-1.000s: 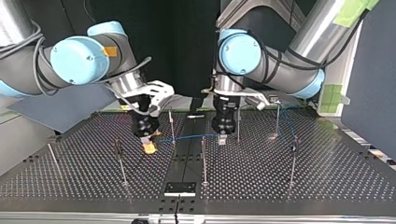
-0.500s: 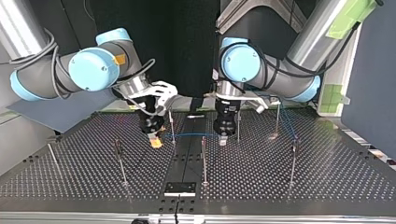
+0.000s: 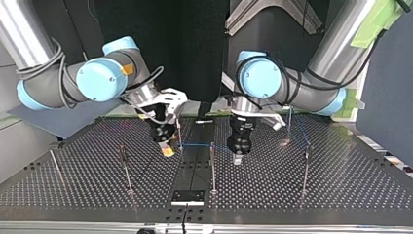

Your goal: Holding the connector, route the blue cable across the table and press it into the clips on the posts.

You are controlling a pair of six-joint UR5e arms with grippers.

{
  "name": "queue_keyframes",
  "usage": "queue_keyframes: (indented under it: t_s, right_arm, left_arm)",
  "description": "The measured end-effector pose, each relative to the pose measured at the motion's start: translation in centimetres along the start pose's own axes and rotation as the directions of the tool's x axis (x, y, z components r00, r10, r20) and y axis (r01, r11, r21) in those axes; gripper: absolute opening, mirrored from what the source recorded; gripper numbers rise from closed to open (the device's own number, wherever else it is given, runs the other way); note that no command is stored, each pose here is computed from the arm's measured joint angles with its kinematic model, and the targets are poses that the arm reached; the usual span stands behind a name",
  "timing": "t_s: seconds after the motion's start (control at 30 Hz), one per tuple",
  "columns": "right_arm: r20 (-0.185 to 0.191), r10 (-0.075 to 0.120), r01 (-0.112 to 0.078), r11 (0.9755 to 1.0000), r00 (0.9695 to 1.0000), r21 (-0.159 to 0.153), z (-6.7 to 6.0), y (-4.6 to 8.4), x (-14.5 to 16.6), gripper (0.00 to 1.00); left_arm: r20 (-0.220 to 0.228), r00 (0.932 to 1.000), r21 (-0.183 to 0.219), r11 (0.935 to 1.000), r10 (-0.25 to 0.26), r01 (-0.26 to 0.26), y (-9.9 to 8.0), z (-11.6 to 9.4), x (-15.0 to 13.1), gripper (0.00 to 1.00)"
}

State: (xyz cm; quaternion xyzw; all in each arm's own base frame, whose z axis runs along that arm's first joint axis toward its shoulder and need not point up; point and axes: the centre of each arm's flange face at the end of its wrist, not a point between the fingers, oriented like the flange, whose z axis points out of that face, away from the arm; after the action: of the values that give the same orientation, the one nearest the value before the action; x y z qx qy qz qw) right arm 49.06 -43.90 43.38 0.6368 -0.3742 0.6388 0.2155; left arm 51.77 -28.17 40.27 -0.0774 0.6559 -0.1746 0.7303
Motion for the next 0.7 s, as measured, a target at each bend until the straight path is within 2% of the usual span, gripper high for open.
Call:
queue_keyframes:
  t_s: [0.23, 0.5, 0.7]
  right_arm:
    - [-0.019, 0.012, -0.012, 0.9998, 0.9997, -0.012, 0.6, 1.3, 1.0, 0.00]
    - [-0.019, 0.020, -0.021, 0.9987, 0.9996, -0.046, 1.3, 3.9, 1.0, 0.00]
    - [-0.011, 0.024, -0.024, 0.9978, 0.9997, -0.062, 1.8, 5.5, 0.5, 0.00]
  left_arm:
    - [-0.025, 0.9995, -0.010, 0.9997, 0.020, -0.020, 0.8, 2.0, 1.4, 0.01]
    - [-0.029, 0.9994, -0.015, 0.9997, 0.019, -0.019, 1.8, 4.6, 2.7, 0.01]
    - [-0.060, 0.9979, -0.039, 0.9989, 0.024, -0.027, 3.3, 6.0, 3.9, 0.01]
